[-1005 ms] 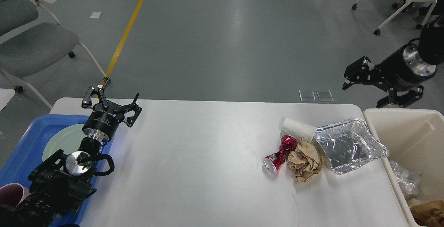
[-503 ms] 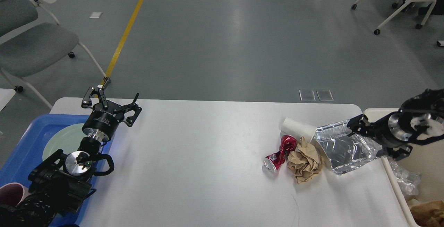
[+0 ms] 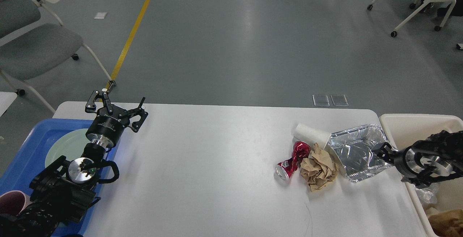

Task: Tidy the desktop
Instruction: 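Lower the right gripper and grasp the foil tray, then lift the foil tray and drop it into the white bin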

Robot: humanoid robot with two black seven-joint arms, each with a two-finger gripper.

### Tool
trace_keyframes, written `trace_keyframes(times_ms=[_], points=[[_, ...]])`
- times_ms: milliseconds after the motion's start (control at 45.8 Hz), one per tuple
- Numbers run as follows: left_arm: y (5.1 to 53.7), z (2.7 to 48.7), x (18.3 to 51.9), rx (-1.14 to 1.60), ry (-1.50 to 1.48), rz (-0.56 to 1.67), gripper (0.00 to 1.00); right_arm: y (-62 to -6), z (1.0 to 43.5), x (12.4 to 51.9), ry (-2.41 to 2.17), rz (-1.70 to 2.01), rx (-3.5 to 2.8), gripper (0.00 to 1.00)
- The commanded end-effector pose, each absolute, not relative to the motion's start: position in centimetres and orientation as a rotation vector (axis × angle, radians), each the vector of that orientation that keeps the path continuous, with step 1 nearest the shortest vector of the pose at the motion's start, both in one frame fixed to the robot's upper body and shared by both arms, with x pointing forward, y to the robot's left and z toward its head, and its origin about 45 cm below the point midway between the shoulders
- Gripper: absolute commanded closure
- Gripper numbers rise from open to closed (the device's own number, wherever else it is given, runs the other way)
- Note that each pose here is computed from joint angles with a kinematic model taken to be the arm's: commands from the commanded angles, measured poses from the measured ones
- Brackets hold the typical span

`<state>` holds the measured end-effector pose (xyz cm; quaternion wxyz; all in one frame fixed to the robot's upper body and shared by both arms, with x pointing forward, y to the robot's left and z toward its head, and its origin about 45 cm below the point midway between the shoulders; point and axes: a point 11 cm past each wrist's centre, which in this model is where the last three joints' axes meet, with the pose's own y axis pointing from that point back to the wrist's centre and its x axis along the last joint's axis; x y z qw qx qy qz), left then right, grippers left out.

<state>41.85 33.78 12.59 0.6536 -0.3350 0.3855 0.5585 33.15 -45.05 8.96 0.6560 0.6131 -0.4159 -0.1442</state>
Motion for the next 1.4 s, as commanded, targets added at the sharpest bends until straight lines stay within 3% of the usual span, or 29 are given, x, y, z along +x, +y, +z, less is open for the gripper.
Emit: trace_keyframes(times_ms=[0, 218, 415, 524, 612, 721, 808, 1092, 1377], points=[[33.8, 12.6, 41.8, -0.760, 0.874, 1.267, 0.04, -44.6, 7.9, 32.7, -0.963, -0.338, 1.392, 0.00], [33.8, 12.6, 41.8, -0.760, 0.874, 1.267, 0.04, -44.3, 6.6, 32.1, -0.967, -0.331, 1.377, 0.05], [33.8, 12.6, 41.8, -0.760, 0.874, 1.267, 0.04, -45.1, 5.8, 31.4, -1.027, -0.287, 1.312, 0.38], [33.7, 12.6, 41.8, -0.761, 0.876, 1.266, 0.04, -45.0, 5.6, 31.1, -1.032, -0.300, 1.310, 0.73], [33.8, 12.6, 41.8, -0.760, 0.874, 1.267, 0.04, -45.1, 5.6, 31.1, -1.042, -0.309, 1.308, 0.87], [33.8, 12.6, 41.8, -0.760, 0.874, 1.267, 0.04, -45.1, 5.6, 31.1, -1.044, -0.309, 1.306, 0.91], [33.8, 12.6, 41.8, -0.760, 0.874, 1.267, 0.04, -45.2, 5.7, 31.1, -1.045, -0.309, 1.305, 1.00], [33.8, 12.6, 41.8, -0.760, 0.874, 1.267, 0.04, -45.6, 6.7, 31.9, -1.124, -0.349, 1.316, 1.00], [33.7, 12.6, 41.8, -0.761, 0.876, 1.266, 0.04, -48.4, 13.3, 34.1, -1.268, -0.367, 1.338, 1.00]])
